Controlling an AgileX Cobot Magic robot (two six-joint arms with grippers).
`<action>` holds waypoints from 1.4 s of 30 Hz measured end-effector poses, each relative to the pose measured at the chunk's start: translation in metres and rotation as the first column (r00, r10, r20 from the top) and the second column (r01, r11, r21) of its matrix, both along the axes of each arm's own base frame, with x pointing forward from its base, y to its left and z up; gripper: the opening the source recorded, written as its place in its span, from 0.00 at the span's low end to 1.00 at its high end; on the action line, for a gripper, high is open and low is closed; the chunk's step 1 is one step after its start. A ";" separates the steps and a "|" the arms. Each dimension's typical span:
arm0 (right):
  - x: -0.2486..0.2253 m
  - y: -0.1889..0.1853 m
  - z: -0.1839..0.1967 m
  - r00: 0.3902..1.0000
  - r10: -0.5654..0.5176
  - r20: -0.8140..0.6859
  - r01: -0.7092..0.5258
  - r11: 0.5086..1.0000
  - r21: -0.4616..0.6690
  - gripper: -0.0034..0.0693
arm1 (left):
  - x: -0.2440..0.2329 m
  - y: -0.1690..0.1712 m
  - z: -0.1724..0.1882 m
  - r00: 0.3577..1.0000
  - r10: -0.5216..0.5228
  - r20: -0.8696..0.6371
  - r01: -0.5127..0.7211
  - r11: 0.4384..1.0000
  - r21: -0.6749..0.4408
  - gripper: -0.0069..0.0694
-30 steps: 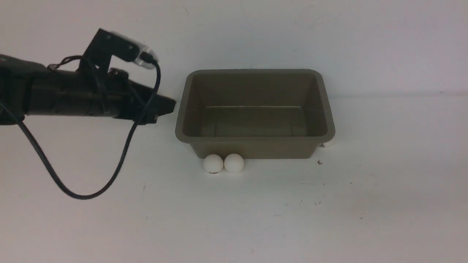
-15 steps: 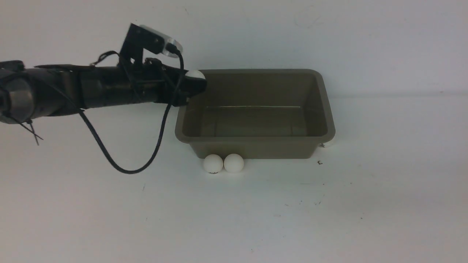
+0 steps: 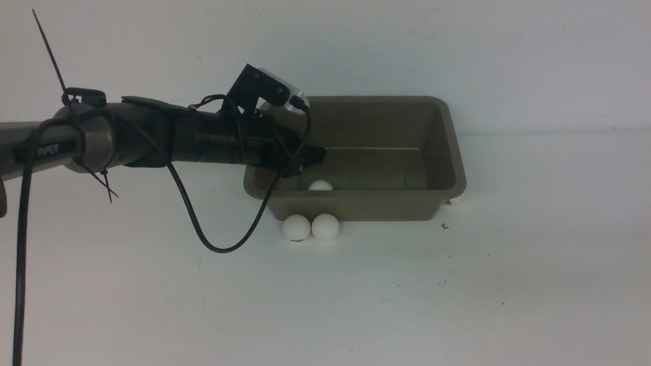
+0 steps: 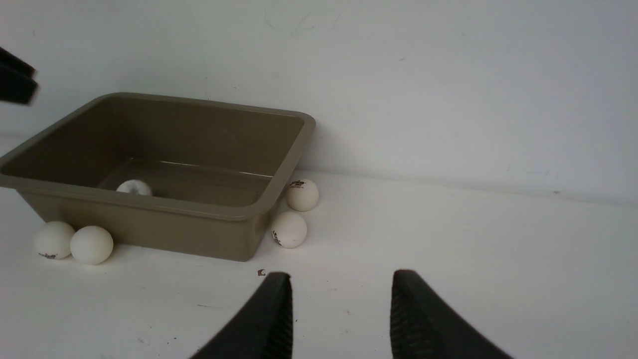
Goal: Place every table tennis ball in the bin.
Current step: Use the left arm to put the table tennis ball into the box, then use the left arm to clamp the table tennis ball closest to it
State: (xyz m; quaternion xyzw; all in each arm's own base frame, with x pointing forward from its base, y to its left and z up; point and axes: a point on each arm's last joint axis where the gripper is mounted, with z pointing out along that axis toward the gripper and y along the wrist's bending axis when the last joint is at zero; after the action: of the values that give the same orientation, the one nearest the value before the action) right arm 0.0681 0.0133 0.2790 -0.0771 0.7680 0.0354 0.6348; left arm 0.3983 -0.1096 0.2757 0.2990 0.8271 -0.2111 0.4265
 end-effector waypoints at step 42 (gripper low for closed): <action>0.000 0.000 0.001 1.000 -0.005 0.006 0.005 1.000 0.012 0.41 | -0.047 0.015 0.010 0.918 -0.018 -0.396 0.070 0.991 0.117 0.44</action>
State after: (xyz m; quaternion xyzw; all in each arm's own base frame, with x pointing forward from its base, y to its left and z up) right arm 0.0683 0.0131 0.2797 -0.0717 0.7662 0.0382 0.6375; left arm 0.3515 -0.0949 0.2853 0.2958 0.9010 -0.2227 0.2262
